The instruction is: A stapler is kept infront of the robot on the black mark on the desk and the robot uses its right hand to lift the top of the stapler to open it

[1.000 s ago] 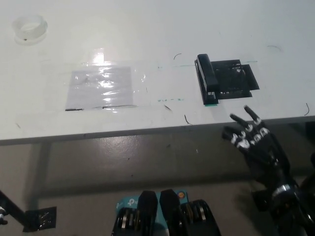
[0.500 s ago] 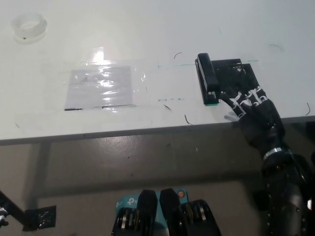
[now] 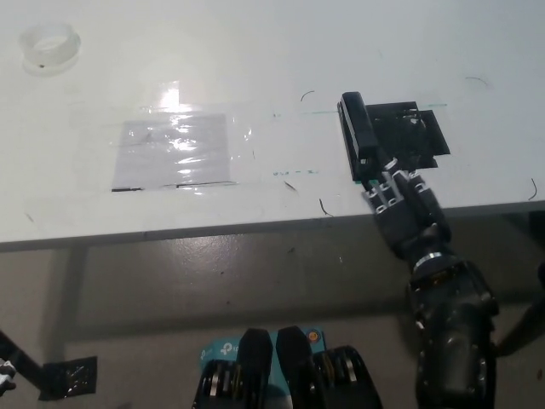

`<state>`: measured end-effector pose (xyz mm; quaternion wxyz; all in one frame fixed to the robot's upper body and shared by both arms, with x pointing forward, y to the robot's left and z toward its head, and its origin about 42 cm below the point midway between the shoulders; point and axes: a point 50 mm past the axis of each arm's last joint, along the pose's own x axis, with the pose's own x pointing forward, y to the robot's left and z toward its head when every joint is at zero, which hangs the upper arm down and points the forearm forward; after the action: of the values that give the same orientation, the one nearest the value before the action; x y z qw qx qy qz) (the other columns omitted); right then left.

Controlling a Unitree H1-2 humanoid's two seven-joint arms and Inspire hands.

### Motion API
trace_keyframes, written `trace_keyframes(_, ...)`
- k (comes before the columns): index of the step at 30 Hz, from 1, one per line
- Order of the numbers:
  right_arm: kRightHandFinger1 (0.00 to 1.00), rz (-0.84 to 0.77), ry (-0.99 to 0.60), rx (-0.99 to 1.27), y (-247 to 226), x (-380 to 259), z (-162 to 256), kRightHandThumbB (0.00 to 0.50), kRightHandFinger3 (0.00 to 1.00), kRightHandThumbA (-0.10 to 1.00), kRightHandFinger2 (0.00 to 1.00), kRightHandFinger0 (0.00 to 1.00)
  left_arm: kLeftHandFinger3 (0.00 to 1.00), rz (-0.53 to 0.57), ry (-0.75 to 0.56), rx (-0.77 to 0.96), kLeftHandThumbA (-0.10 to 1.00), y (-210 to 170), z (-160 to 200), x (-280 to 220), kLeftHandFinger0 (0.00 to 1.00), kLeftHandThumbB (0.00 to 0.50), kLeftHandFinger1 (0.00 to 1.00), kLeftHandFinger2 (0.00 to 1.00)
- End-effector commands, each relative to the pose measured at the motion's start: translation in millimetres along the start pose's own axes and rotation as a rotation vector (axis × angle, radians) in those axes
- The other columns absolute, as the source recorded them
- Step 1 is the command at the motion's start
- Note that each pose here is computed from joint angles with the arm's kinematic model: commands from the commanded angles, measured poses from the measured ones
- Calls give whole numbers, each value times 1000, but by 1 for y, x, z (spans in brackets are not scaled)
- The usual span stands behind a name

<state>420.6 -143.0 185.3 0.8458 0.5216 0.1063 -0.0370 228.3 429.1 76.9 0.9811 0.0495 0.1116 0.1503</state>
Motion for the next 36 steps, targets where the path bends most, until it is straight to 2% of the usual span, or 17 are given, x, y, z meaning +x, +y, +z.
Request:
trace_keyframes(1,644,33,-28,58,26,5,-2,131,955,1000,728,552,830,-7,-55,18,825,8,10,4,442,71,531,697)
trace_keyframes(6,649,17,-30,77,26,7,-5,147,958,1000,734,559,852,-8,-52,20,854,7,11,3,465,63,553,715)
trace_keyframes(8,658,10,-29,89,24,9,-4,151,946,1000,730,560,849,-7,-52,20,861,7,12,3,458,77,551,714)
trace_keyframes(13,644,-9,-28,98,21,10,-5,147,948,1000,721,562,837,-9,-51,16,873,6,9,1,469,88,559,709)
trace_keyframes(16,668,-6,-28,110,20,10,-6,135,969,1000,750,580,846,-13,-54,12,885,6,8,1,469,87,560,719)
trace_keyframes(19,662,-27,-25,114,21,13,-6,134,943,1000,742,584,828,-17,-62,11,903,5,8,1,457,107,543,701)
trace_keyframes(22,671,-34,-27,122,24,16,-7,131,980,1000,767,578,828,-14,-61,4,930,5,6,1,457,122,533,693)
trace_keyframes(29,667,-51,-30,127,29,22,-4,123,927,1000,739,562,819,-13,-61,-1,980,6,5,0,448,129,530,681)
trace_keyframes(32,688,-52,-29,144,32,25,-3,125,951,1000,762,586,829,-11,-56,-7,984,5,6,-1,437,126,514,678)
trace_keyframes(33,699,-53,-27,153,33,26,-2,123,956,1000,773,604,826,-14,-57,0,989,6,5,-1,464,130,534,690)
trace_keyframes(36,777,-55,-30,170,37,28,0,108,1000,1000,844,689,820,-15,-61,1,997,6,4,-1,456,124,529,690)
